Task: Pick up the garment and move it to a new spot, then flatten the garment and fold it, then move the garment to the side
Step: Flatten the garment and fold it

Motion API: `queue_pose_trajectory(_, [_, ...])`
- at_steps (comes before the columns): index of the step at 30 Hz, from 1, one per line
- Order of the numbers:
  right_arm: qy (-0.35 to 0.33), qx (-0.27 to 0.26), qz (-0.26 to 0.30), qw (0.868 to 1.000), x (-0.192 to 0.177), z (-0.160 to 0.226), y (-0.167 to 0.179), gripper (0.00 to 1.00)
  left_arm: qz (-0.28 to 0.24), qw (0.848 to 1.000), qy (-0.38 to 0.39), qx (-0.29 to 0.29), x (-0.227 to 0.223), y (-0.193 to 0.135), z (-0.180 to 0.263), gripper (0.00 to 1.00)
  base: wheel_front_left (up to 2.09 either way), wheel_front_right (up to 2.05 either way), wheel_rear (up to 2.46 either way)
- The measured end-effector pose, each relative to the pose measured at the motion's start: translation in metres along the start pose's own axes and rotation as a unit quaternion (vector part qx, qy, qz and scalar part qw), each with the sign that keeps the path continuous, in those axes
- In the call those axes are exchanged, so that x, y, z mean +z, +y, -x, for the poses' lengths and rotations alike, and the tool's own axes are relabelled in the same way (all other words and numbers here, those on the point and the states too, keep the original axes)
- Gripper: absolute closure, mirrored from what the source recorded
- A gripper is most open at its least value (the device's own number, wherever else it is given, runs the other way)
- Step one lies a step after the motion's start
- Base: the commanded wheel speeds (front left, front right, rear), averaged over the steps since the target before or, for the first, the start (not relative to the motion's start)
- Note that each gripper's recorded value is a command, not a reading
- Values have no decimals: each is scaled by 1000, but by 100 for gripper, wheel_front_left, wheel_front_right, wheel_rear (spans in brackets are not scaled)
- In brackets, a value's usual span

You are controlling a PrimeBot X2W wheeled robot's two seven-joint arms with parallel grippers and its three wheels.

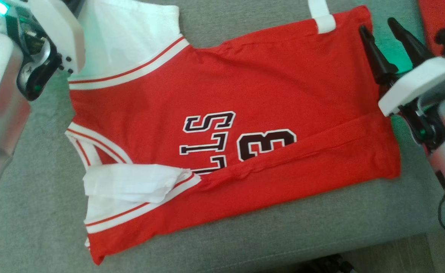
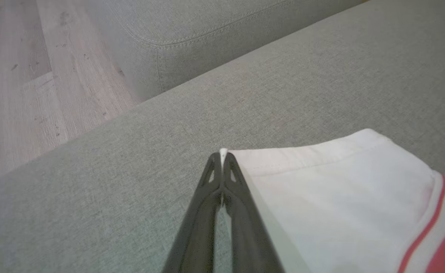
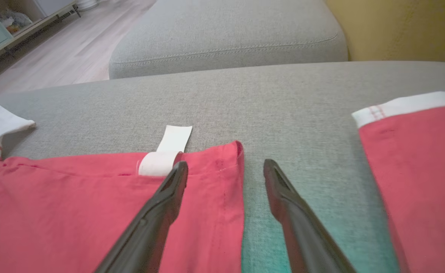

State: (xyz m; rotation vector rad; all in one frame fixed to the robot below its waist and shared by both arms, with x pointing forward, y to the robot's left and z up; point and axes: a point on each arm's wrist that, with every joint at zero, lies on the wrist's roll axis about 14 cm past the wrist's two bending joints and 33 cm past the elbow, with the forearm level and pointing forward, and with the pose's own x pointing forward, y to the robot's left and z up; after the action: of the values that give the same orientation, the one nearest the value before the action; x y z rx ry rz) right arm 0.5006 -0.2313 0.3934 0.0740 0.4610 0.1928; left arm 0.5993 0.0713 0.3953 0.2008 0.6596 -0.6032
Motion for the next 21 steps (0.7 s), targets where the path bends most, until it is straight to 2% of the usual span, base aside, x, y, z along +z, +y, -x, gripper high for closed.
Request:
queue_pose_trajectory(4, [21, 8, 5, 1000, -8, -16, 7, 2, 5, 1000, -4, -1, -3, 3, 2, 100, 0, 0, 0])
queue_pose_trajectory(5, [23, 9, 6, 1000, -10, -19, 8, 15, 4, 1000, -2, -1, -5, 3, 2, 100, 0, 0, 0])
queue_pose_trajectory(6, [28, 10, 7, 1000, -13, -22, 9, 47, 5, 1000, -2, -2, -7, 3, 3, 100, 0, 0, 0])
queue_pose_trajectory(7, [29, 10, 5, 1000, -14, -24, 9, 71, 7, 1000, -1, -2, -8, 4, 4, 100, 0, 0, 0])
queue_pose_trajectory(8, [27, 12, 5, 1000, -14, -26, 10, 100, 8, 1000, -5, -1, -7, 5, 4, 100, 0, 0, 0])
queue_pose_trajectory(12, [4, 15, 6, 1000, -4, -34, 12, 100, 0, 999, -35, 0, 3, 6, 9, 100, 0, 0, 0])
queue_pose_trajectory(15, [-16, 16, 6, 1000, 9, -38, 13, 100, -15, 996, -87, -11, 27, -2, 17, 100, 0, 0, 0])
queue_pose_trajectory(21, [-68, 12, -1, 998, 47, -35, 8, 100, -50, 980, -190, -4, 84, 2, 55, 100, 0, 0, 0])
